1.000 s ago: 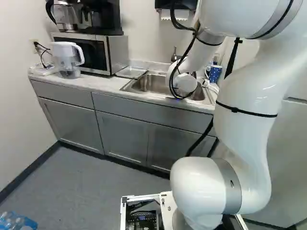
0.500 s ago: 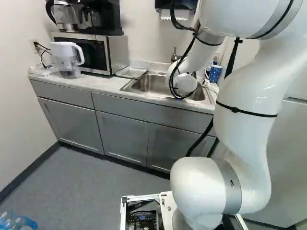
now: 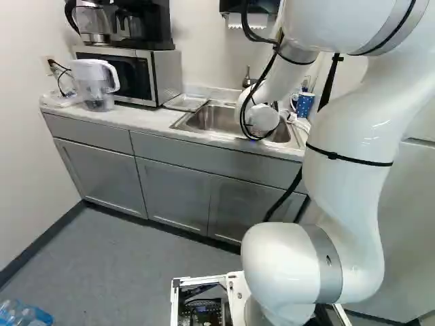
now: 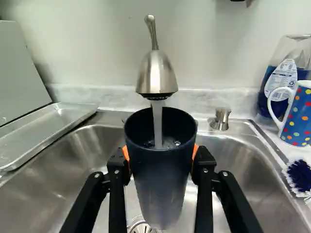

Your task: Rinse the cup and place it in the tray

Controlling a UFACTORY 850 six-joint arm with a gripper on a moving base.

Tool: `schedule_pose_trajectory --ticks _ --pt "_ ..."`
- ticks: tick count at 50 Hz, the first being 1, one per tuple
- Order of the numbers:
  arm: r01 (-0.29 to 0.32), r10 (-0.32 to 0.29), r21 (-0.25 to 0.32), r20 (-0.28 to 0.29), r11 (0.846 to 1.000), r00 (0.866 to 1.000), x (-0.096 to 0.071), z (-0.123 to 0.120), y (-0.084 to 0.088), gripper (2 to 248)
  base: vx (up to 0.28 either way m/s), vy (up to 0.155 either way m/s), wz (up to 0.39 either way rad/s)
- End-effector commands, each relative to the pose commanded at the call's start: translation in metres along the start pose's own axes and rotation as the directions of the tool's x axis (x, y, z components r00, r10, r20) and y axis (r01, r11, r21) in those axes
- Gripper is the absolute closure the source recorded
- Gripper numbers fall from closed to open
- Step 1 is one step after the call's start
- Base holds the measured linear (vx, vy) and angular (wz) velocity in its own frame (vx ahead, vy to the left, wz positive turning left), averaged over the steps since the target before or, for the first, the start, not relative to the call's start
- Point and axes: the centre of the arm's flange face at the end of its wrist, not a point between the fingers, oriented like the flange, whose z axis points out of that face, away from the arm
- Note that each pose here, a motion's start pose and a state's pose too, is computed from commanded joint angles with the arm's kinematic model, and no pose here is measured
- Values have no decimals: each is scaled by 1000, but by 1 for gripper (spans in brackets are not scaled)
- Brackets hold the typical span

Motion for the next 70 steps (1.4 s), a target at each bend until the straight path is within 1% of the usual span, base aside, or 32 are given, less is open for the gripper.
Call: schedule_pose_trajectory --ticks 70 --pt "0 0 0 0 1000 1000 0 0 0 124 0 0 0"
